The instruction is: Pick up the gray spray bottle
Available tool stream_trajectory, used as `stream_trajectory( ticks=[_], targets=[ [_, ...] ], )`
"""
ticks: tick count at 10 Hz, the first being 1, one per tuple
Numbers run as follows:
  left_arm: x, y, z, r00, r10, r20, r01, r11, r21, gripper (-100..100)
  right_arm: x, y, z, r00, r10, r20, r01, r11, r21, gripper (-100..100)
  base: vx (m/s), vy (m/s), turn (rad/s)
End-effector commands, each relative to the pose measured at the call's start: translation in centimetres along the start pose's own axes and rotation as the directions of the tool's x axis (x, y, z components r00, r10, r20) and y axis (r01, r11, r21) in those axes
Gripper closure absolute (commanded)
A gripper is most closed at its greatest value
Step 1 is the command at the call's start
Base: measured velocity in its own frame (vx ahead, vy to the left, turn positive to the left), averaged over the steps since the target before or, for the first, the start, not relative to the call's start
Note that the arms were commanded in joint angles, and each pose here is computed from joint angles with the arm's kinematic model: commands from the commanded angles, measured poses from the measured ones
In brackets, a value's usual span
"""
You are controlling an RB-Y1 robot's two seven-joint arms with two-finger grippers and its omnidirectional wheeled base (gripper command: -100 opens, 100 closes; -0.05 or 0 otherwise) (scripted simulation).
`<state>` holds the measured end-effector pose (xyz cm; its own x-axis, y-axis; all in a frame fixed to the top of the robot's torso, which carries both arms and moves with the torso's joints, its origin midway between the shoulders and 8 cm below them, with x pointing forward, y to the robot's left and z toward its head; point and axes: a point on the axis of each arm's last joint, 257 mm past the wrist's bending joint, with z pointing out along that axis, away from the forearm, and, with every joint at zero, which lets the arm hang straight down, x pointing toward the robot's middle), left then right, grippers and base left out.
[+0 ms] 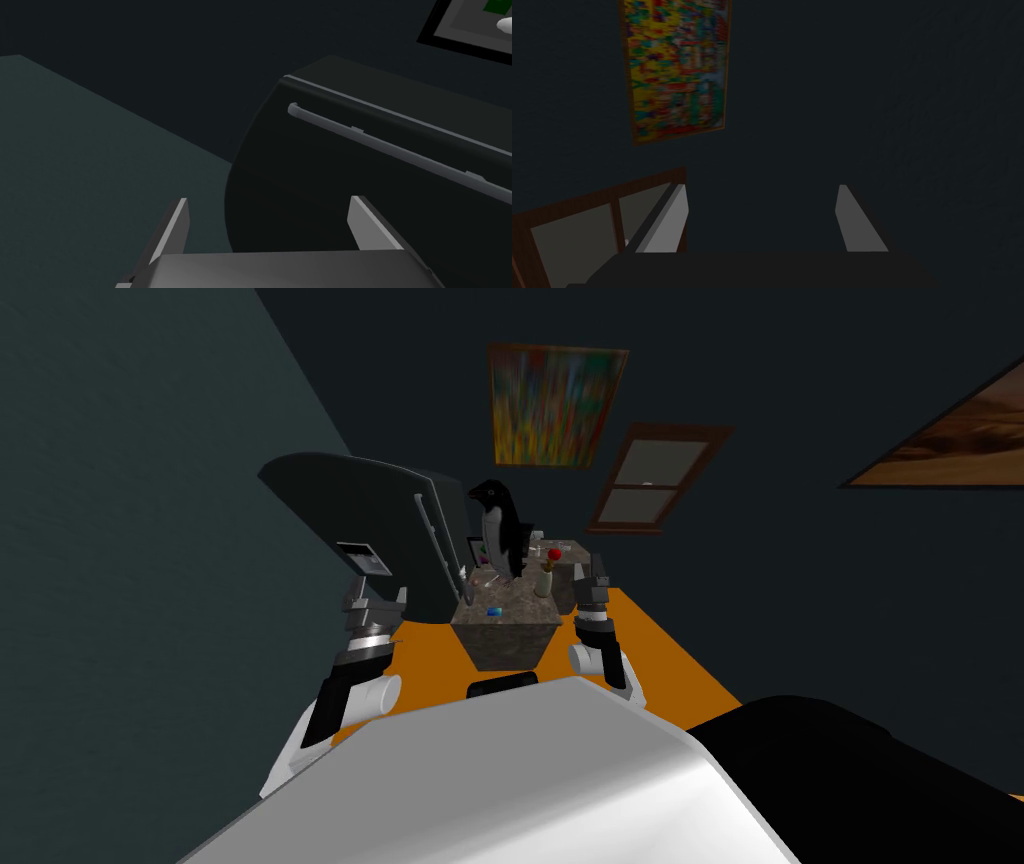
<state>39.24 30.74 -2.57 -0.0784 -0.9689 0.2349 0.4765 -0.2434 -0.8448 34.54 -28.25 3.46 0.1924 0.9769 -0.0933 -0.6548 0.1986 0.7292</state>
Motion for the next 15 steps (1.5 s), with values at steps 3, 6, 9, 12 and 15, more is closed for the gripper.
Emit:
stream_trajectory(
  ticks=[3,6,9,12,15],
  targets=[
    [-1.4,1.5,0.3,0.998,-0.055,0.037,0.058,0.996,-0.061,-100,0.0,0.0,0.0,1.0,0.0,0.0,0.0,1.0,0.0,0,-0.01,-0.041,0.023],
    [-3.1,3.0,0.7,0.987,-0.13,0.092,0.14,0.983,-0.117,-100,0.0,0.0,0.0,1.0,0.0,0.0,0.0,1.0,0.0,0,-0.014,-0.052,0.023],
    [-4.1,4.2,0.7,0.977,-0.166,0.132,0.185,0.971,-0.154,-100,0.0,0.0,0.0,1.0,0.0,0.0,0.0,1.0,0.0,0,-0.016,-0.047,0.018],
    [-5.7,5.5,1.0,0.95,-0.24,0.198,0.277,0.942,-0.188,-100,0.0,0.0,0.0,1.0,0.0,0.0,0.0,1.0,0.0,0,-0.013,-0.045,0.012],
    [-6.6,6.8,0.9,0.93,-0.271,0.25,0.327,0.919,-0.22,-100,0.0,0.0,0.0,1.0,0.0,0.0,0.0,1.0,0.0,0,-0.012,-0.045,0.007]
  ],
)
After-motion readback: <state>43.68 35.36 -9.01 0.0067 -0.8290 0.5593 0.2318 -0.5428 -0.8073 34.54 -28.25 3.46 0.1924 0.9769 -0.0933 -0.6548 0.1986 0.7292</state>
